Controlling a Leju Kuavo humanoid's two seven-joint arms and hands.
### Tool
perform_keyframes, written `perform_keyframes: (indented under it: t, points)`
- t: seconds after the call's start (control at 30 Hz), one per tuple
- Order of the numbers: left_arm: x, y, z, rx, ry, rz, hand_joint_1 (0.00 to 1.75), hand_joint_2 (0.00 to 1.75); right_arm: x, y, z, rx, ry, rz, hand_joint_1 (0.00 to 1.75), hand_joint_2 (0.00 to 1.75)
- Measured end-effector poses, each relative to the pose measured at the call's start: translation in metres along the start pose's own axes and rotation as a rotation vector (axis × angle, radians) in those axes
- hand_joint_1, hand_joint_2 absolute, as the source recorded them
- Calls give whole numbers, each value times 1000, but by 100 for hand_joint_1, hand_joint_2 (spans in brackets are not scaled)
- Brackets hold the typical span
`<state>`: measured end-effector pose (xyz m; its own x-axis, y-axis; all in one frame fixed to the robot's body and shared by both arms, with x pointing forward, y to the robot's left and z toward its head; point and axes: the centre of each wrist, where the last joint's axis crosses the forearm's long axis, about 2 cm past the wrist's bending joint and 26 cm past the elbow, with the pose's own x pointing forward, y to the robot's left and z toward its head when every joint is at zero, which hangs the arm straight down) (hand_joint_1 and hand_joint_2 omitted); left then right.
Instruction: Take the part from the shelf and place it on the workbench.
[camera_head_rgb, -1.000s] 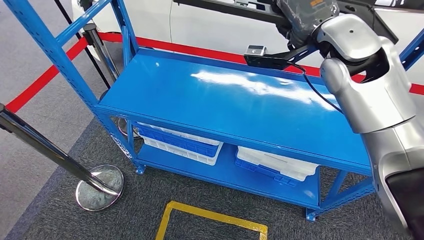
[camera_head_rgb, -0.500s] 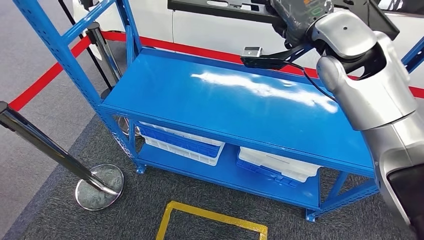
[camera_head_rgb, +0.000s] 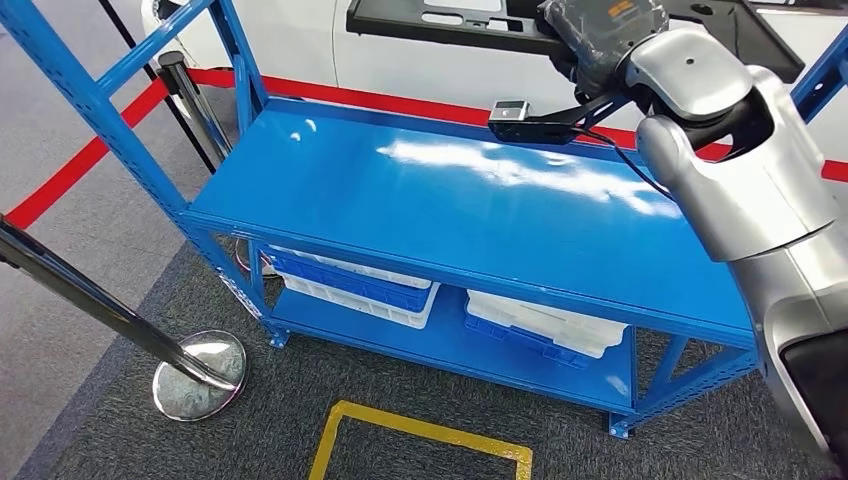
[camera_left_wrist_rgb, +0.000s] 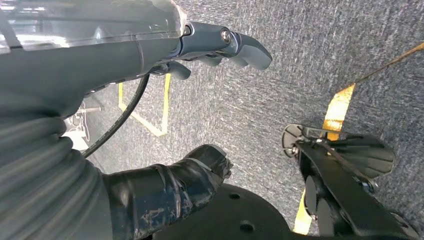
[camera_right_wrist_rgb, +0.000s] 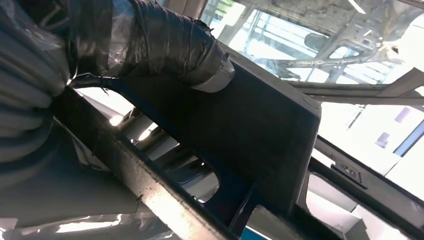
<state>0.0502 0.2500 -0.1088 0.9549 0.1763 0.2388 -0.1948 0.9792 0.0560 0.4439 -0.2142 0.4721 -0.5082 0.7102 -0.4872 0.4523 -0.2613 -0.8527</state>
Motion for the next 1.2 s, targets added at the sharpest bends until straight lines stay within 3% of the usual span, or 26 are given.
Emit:
perform_keyframes:
  t: [1.2]
  points:
    - [5,-1,0,-1,1,7,0,175,3,-15,-9,3,-16,19,175,175]
